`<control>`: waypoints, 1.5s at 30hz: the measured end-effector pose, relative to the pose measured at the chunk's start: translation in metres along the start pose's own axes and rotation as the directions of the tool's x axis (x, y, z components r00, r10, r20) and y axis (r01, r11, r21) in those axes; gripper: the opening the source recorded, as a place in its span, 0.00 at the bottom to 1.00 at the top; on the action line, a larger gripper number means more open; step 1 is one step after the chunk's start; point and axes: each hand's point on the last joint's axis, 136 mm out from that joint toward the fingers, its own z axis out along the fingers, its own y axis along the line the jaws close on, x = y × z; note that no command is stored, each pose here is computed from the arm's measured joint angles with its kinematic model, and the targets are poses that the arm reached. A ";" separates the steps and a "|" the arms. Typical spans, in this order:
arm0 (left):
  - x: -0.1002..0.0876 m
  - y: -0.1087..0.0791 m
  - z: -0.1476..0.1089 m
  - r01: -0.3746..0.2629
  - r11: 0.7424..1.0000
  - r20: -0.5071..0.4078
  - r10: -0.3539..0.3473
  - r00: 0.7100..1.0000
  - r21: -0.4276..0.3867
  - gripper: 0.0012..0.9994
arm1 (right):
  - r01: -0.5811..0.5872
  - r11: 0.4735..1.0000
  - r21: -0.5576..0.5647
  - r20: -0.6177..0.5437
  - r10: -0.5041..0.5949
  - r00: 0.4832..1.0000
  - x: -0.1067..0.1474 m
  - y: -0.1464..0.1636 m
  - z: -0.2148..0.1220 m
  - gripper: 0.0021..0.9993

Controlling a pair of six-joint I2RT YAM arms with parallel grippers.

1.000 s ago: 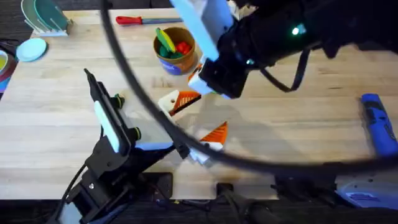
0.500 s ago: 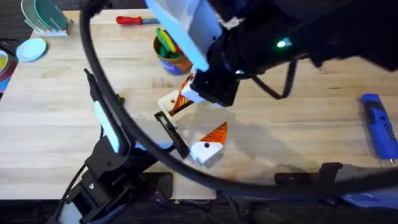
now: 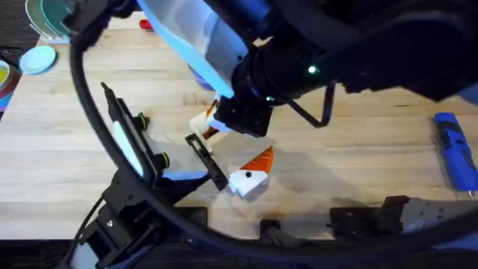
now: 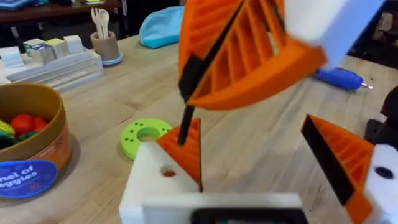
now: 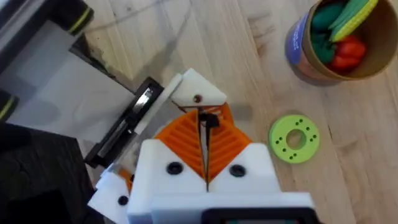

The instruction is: Pick up the gripper from the table and insert it into the empty holder that is missing its gripper. Then pick up a screw, insert it into the mounting hole, and use the screwdriver to tighten it. Finally, clean up the table by picking up the vegetable and placing it into the bucket.

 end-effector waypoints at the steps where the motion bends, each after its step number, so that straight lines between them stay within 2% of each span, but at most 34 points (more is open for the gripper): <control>1: 0.000 0.000 0.000 0.000 1.000 0.000 0.000 1.000 0.000 0.99 | 0.000 1.000 -0.002 -0.004 0.000 1.000 0.000 0.000 0.002 0.00; 10: 0.000 0.000 0.000 0.000 1.000 -0.002 0.000 1.000 0.000 0.99 | 0.008 1.000 -0.017 -0.041 -0.009 0.999 0.002 0.004 0.021 0.00; 45: 0.002 0.000 0.000 0.006 1.000 -0.007 -0.006 1.000 -0.001 0.99 | 0.008 1.000 -0.019 -0.050 -0.009 0.999 0.001 0.004 0.026 0.00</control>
